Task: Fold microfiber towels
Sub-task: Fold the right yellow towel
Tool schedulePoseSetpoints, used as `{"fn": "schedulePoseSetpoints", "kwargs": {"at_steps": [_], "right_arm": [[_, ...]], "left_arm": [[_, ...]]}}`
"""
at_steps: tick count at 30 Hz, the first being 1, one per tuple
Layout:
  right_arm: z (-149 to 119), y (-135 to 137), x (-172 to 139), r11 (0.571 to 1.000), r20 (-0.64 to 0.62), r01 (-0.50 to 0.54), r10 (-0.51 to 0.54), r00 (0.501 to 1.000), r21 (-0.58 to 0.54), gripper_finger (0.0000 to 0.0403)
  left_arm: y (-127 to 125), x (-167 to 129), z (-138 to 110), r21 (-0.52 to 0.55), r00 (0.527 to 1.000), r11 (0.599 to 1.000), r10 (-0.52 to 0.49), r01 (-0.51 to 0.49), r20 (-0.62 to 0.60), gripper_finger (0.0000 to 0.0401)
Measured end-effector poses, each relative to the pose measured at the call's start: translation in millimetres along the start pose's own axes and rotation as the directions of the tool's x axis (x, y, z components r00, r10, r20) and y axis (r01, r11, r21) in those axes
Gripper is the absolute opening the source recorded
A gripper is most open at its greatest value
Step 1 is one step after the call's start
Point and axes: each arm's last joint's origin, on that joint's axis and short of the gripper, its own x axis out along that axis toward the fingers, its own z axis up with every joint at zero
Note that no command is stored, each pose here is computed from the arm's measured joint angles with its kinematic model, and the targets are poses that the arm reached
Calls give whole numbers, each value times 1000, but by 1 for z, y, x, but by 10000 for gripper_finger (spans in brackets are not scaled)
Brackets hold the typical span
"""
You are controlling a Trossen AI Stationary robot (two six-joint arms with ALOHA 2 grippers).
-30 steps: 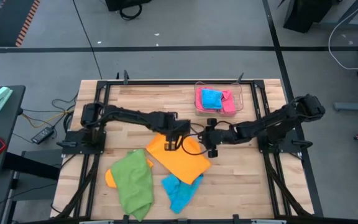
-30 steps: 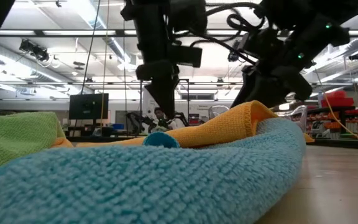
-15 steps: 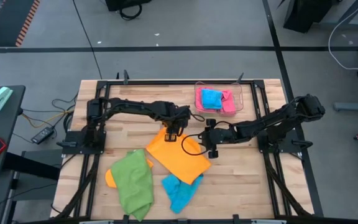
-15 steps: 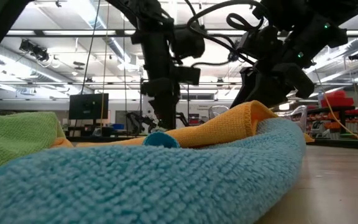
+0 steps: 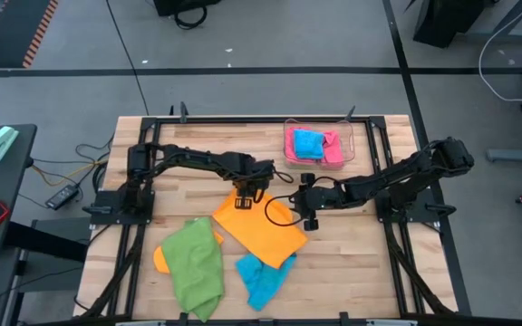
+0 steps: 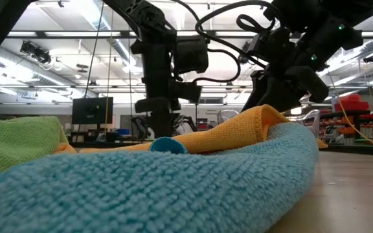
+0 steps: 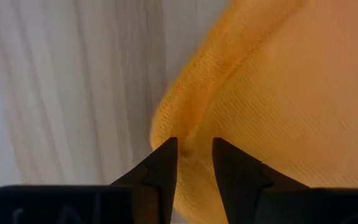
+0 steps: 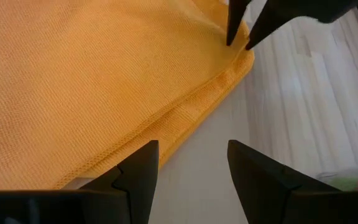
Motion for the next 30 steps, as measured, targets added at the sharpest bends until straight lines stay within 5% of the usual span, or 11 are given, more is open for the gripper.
{"fn": "schedulePoseSetpoints", "kwargs": {"at_steps": [16, 30], "right_arm": [[0, 0, 0, 1000, 2, 0, 0, 1000, 1, 201], [0, 0, 0, 1000, -2, 0, 0, 1000, 0, 201]], "left_arm": [[-5, -1, 2, 16, 998, 998, 55, -55, 1, 13], [-8, -46, -9, -116, 996, 993, 20, -30, -89, 17]]}}
